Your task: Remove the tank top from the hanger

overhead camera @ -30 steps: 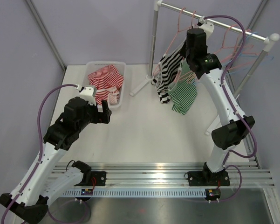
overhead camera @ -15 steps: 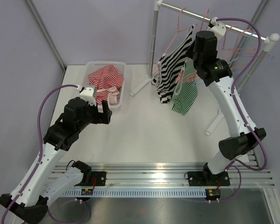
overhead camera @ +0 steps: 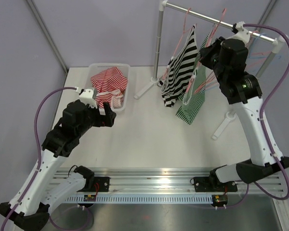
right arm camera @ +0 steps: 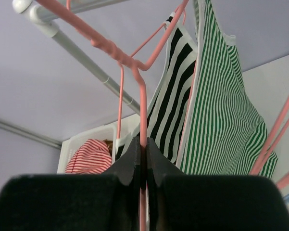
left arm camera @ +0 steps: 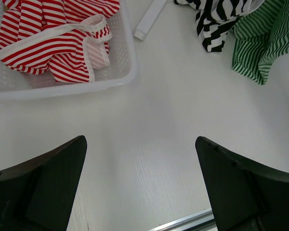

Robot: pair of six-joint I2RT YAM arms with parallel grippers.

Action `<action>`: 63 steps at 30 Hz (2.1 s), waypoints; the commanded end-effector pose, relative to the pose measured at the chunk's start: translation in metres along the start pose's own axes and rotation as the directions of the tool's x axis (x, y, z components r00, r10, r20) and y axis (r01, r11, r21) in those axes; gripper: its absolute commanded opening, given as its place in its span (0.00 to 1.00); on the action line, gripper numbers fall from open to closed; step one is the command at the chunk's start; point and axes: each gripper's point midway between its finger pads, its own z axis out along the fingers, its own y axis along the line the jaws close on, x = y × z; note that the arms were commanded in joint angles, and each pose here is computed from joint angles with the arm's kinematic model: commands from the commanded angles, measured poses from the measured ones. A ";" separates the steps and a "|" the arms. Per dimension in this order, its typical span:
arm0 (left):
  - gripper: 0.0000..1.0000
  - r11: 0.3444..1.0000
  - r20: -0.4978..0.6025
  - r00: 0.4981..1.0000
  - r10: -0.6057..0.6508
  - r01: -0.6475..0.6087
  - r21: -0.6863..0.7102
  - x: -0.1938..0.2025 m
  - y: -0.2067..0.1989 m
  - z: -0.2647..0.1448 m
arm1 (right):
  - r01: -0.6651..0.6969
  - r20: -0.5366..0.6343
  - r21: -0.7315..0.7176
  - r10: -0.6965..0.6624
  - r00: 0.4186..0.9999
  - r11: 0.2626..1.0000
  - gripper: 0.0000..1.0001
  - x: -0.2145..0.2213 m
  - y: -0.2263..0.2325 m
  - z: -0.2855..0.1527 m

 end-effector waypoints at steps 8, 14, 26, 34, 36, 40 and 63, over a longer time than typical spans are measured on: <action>0.99 0.966 0.285 0.950 -0.126 0.053 0.252 -0.129 -0.071 -0.050 | -0.036 -0.158 -0.314 -0.015 0.987 0.949 0.00 0.019 0.023 -0.104; 0.99 0.942 0.361 0.926 -0.113 -0.015 0.336 -0.176 -0.115 -0.051 | -0.040 -0.224 -0.411 -0.059 0.973 0.911 0.00 0.030 0.022 -0.153; 0.99 0.847 0.512 0.858 0.038 -0.300 0.440 -0.198 -0.229 -0.034 | -0.112 -0.338 -0.683 -0.175 0.925 0.722 0.00 0.052 0.042 -0.245; 0.89 0.878 0.519 0.852 0.077 -0.304 0.369 -0.192 -0.237 0.004 | -0.182 -0.388 -0.755 -0.206 0.898 0.631 0.00 0.064 0.044 -0.282; 0.82 0.879 0.519 0.851 0.080 -0.306 0.366 -0.190 -0.239 0.009 | -0.174 -0.382 -0.752 -0.205 0.901 0.635 0.00 0.063 0.041 -0.286; 0.72 0.872 0.516 0.853 0.079 -0.311 0.379 -0.189 -0.246 0.015 | -0.175 -0.378 -0.769 -0.217 0.900 0.615 0.00 0.063 0.042 -0.294; 0.00 0.988 0.368 0.925 0.090 -0.131 0.087 -0.151 -0.139 0.058 | -0.015 -0.362 -0.745 -0.386 0.849 0.666 0.00 0.128 -0.010 -0.273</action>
